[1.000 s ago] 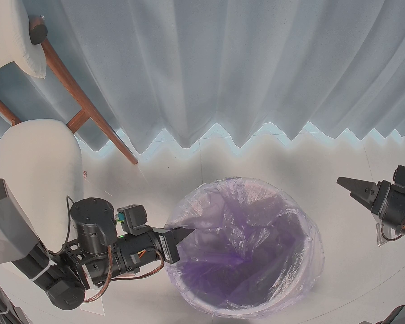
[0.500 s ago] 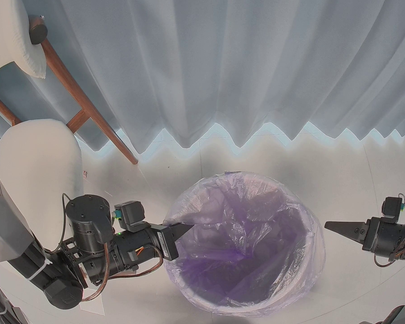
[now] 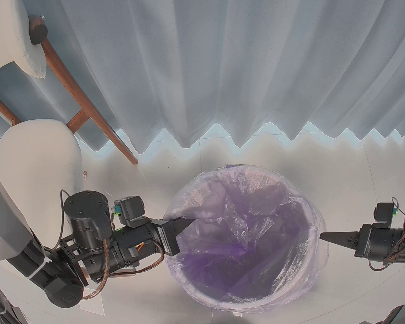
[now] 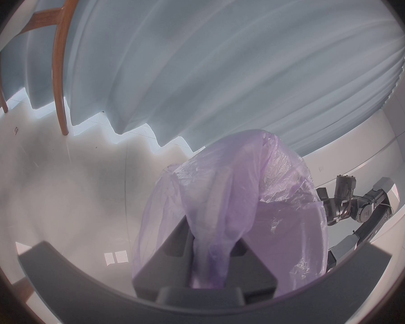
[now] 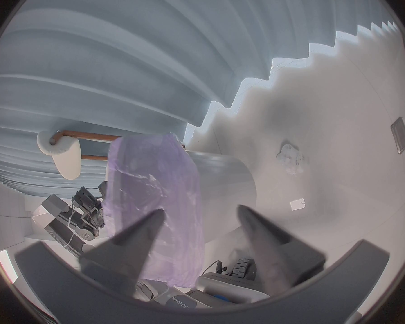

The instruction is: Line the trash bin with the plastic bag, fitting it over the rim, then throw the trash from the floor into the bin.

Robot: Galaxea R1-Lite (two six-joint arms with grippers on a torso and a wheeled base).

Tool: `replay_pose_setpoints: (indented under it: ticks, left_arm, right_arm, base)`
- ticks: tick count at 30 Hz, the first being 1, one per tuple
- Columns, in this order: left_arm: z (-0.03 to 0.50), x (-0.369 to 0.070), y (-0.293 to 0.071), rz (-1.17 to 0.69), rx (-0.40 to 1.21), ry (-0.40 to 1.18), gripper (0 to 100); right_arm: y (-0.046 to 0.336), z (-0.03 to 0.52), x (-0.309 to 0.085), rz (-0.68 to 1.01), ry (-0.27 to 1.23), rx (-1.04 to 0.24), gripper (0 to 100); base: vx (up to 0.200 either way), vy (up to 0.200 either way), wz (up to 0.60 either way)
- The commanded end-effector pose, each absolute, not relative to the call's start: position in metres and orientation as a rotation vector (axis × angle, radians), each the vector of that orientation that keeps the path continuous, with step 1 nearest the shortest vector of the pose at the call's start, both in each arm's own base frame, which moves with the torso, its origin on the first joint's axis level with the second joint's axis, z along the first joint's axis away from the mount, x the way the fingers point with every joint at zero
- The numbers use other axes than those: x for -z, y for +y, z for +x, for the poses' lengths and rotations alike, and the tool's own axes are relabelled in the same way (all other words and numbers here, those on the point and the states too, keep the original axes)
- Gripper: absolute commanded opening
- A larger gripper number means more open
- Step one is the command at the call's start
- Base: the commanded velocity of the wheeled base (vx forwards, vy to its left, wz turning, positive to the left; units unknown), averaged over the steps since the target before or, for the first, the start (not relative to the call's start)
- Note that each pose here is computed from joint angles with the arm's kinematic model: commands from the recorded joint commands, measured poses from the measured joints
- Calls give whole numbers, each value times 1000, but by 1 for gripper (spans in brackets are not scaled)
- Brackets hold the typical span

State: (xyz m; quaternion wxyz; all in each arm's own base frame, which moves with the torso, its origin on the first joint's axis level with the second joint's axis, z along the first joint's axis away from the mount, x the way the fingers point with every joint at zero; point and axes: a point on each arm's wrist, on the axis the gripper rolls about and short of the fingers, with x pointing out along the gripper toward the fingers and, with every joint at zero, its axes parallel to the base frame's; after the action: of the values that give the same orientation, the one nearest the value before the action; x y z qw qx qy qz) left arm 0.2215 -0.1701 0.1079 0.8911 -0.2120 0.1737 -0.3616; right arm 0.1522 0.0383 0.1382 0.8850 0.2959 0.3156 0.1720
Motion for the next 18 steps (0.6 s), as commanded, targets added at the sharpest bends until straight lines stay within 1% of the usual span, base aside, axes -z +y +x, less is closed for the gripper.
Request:
replay_pose_setpoints:
  ticks: [1,5,8,18]
  left_arm:
    - [222,-111,-170,-449,759,341,0]
    - [220,-114,-170,-457,765,325,0]
    - [220,-115,-169,-467,765,326,0]
    - [218,-120,-168,-477,766,311,0]
  right_arm:
    - [43,164,-127,608,725,-346,0]
    - [44,178,-119,611,756,-315,0]
    - [37,192,-114,624,724,-253,0]
    - [35,205,-97,621,751,-199,0]
  base:
    - [0,0,0]
    - [0,0,0]
    - [0,0,0]
    - [0,0,0]
